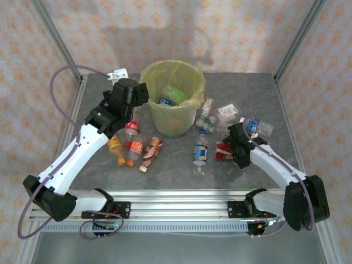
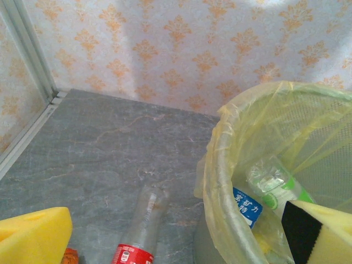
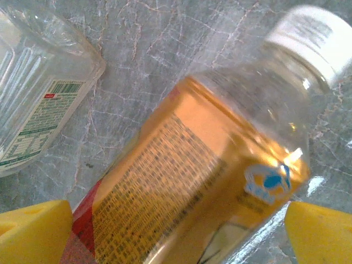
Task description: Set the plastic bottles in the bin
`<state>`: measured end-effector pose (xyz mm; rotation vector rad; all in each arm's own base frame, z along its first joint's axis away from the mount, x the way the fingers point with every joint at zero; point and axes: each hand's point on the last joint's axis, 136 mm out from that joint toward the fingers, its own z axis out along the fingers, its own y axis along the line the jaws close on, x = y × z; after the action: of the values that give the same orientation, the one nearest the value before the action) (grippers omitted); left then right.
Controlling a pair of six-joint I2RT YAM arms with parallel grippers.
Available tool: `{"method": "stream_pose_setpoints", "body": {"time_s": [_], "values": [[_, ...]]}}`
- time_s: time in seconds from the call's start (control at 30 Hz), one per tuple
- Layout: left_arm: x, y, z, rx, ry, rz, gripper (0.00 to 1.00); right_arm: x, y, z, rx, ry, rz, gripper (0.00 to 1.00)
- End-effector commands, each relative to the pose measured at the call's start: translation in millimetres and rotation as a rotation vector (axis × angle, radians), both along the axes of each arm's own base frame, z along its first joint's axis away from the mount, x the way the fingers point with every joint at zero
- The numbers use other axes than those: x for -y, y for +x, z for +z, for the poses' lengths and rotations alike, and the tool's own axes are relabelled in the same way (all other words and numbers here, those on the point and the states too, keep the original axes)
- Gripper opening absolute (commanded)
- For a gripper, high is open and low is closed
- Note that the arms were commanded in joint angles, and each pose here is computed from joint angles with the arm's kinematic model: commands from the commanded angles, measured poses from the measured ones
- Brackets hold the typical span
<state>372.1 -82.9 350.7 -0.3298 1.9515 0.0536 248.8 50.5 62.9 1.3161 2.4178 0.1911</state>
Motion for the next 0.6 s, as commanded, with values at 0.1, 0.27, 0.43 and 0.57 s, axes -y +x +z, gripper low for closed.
{"method": "stream_pose_setpoints", "body": {"time_s": [0.1, 0.27, 0.43, 0.57], "values": [[-12, 2, 3, 0.01, 0.015, 0.057, 1.0, 4, 17, 2, -0.015, -0.068, 0.033, 0.99], [-12, 1, 3, 0.008, 0.017, 0.057, 1.0, 2, 24, -5, -0.028, -0.065, 0.037, 0.99], [-13, 0, 4, 0.01, 0.018, 0.063, 1.0, 0, 26, -13, -0.048, -0.064, 0.049, 0.99], [-14, 0, 3, 0.009, 0.019, 0.063, 1.0, -2, 29, -17, -0.063, -0.066, 0.064, 0.99]]}}
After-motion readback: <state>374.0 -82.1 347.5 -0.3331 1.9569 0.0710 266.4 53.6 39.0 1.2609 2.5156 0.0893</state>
